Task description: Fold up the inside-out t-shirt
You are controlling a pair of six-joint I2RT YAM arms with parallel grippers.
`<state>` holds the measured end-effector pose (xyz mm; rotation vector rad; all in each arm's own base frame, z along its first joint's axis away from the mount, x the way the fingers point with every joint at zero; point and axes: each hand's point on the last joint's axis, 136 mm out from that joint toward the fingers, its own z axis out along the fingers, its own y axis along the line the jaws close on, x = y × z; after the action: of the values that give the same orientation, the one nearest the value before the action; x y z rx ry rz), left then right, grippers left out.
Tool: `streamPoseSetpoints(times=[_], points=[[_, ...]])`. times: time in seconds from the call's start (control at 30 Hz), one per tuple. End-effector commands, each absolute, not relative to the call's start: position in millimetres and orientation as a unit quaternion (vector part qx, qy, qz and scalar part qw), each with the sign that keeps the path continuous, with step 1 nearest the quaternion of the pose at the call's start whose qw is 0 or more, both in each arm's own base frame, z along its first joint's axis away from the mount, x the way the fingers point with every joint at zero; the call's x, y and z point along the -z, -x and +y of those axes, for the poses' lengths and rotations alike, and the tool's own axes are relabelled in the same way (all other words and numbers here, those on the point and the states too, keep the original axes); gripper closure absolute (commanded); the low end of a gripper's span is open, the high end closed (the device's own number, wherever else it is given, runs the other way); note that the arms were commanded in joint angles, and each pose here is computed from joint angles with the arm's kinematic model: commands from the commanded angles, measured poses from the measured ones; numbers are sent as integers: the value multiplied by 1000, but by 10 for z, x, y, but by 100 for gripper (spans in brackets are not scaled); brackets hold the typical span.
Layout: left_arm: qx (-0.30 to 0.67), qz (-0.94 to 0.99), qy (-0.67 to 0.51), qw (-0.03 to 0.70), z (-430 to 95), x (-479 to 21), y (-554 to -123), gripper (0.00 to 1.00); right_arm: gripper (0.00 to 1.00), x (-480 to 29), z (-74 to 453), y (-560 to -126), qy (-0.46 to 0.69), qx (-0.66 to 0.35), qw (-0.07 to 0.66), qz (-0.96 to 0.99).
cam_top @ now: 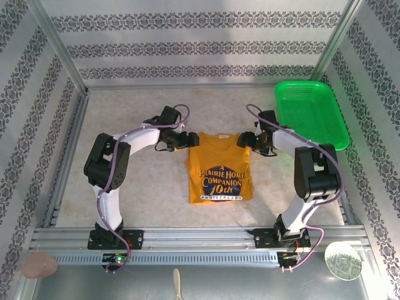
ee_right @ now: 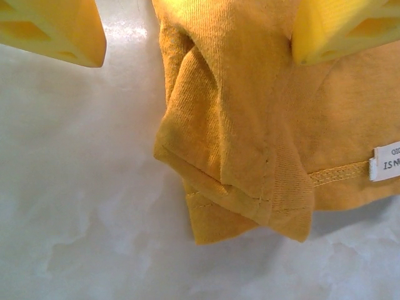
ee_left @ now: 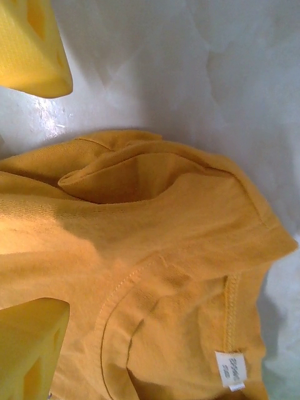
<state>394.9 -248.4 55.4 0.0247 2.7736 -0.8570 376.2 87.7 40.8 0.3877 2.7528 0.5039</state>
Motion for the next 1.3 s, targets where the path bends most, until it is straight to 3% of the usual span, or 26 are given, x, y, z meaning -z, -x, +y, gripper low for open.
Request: streamPoseSetpoints(times=[0.0,0.37,0.53,0.77,0.97,1.13,1.27], points=[[278,955,-23,105,-2569,-437,-3872,16,23,-321,1011,-3748,-122,-182,146,965],[283,954,-24,99,-2793,-322,-3842,17,25,-214,1356,-3688,-90,-180,123,972],[277,955,-21,105,-2782,-331,-3855,17,24,-295,1193,-3730,-98,-152,141,973],[321,941,8,106,-2954,-298,-3838,26,25,-252,1346,-3746,-95,-184,121,971],[326,940,6,104,-3056,-270,-3771,37,35,-167,1437,-3674,-98,-205,109,968],[327,939,7,110,-3048,-249,-3772,54,57,-126,1437,-3637,-112,-220,106,963],[342,931,8,127,-3074,-328,-3797,59,63,-101,1425,-3619,-122,-228,105,960]])
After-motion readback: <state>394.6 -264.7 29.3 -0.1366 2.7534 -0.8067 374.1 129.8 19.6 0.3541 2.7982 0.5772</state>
